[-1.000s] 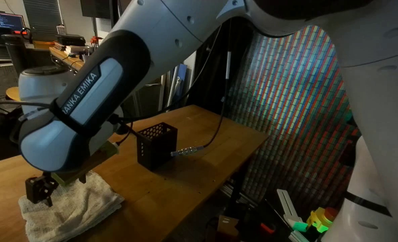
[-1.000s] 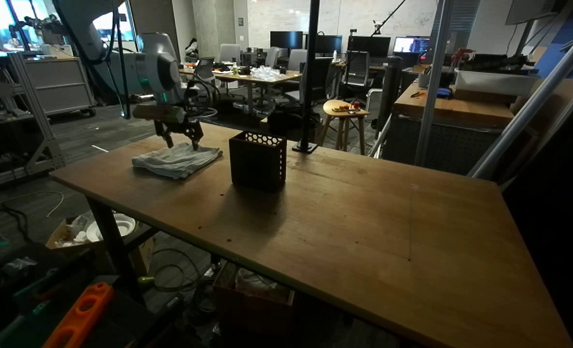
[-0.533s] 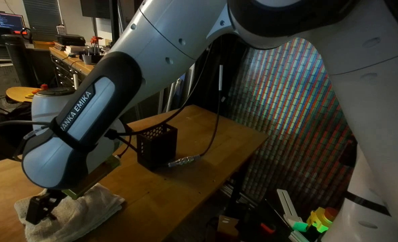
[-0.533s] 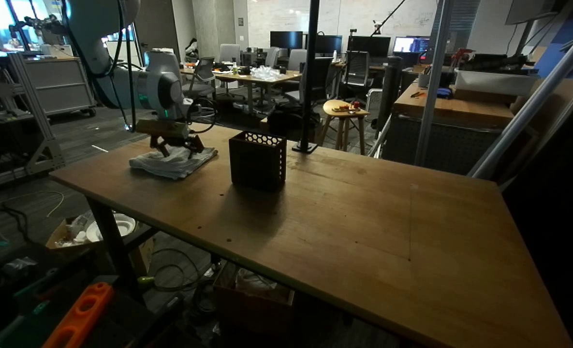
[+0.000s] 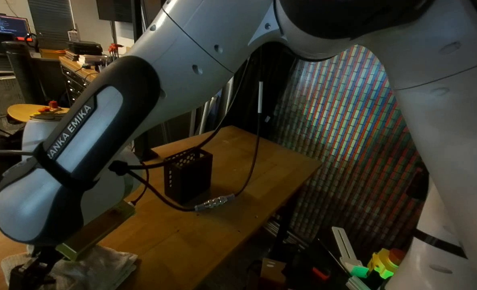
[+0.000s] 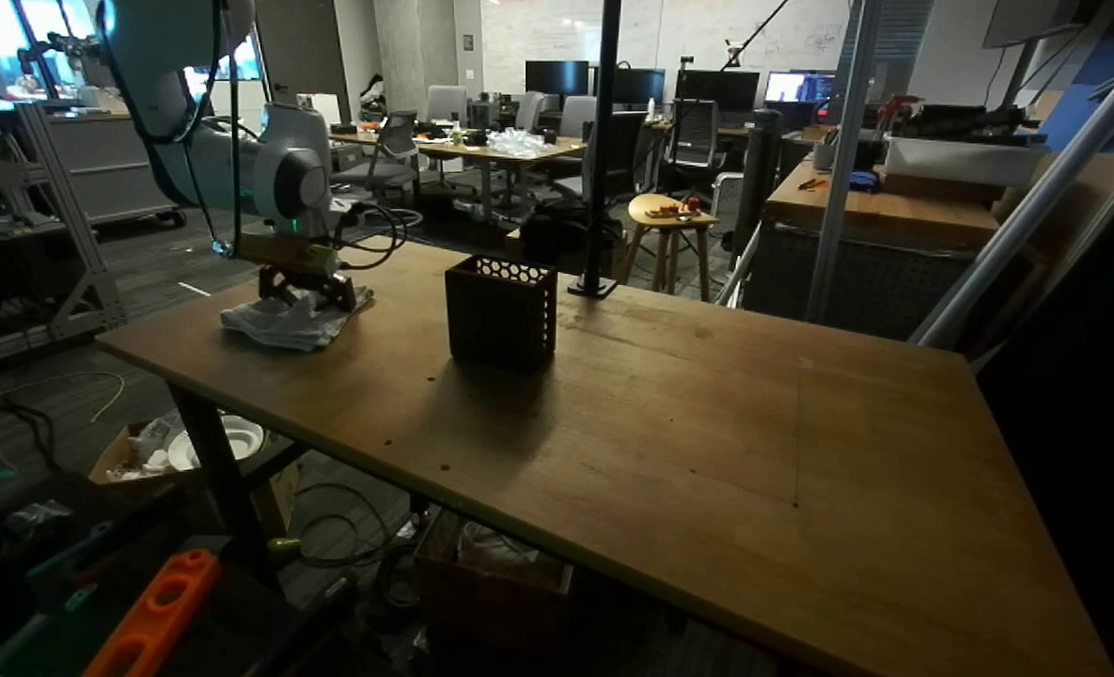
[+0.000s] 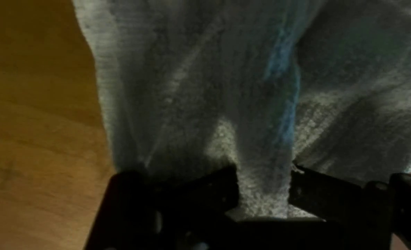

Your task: Place the white towel in the basket

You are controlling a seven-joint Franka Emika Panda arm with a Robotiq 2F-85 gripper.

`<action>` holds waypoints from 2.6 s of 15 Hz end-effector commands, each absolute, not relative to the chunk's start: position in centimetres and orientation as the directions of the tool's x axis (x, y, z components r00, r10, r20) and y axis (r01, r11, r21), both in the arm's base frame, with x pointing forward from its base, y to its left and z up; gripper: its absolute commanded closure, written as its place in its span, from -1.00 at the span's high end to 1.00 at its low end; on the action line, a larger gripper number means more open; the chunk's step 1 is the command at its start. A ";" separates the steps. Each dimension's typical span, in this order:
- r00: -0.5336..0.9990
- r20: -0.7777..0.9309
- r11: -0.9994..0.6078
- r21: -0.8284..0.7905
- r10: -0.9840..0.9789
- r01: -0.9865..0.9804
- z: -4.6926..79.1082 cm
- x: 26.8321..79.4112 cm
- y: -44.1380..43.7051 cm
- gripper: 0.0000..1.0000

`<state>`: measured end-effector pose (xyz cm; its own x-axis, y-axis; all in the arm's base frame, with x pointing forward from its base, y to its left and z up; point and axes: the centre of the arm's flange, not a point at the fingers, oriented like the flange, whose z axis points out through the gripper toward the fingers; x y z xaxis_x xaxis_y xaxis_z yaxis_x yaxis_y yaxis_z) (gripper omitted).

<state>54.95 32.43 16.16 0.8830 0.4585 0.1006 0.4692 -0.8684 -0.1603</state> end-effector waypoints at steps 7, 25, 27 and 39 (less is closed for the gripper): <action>0.906 0.102 -0.878 -0.225 0.410 0.423 18.2 51.5 30.6 -1.00; 0.944 0.236 -0.967 -0.050 0.231 0.249 33.1 57.2 19.4 -1.00; 0.950 0.251 -0.980 -0.016 0.188 0.198 35.2 57.6 16.9 -1.00; 0.967 0.243 -0.991 0.130 0.076 0.046 38.7 56.1 2.5 -1.00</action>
<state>57.27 4.57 37.75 0.9684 0.0870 0.2339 0.0655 -0.9930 0.0982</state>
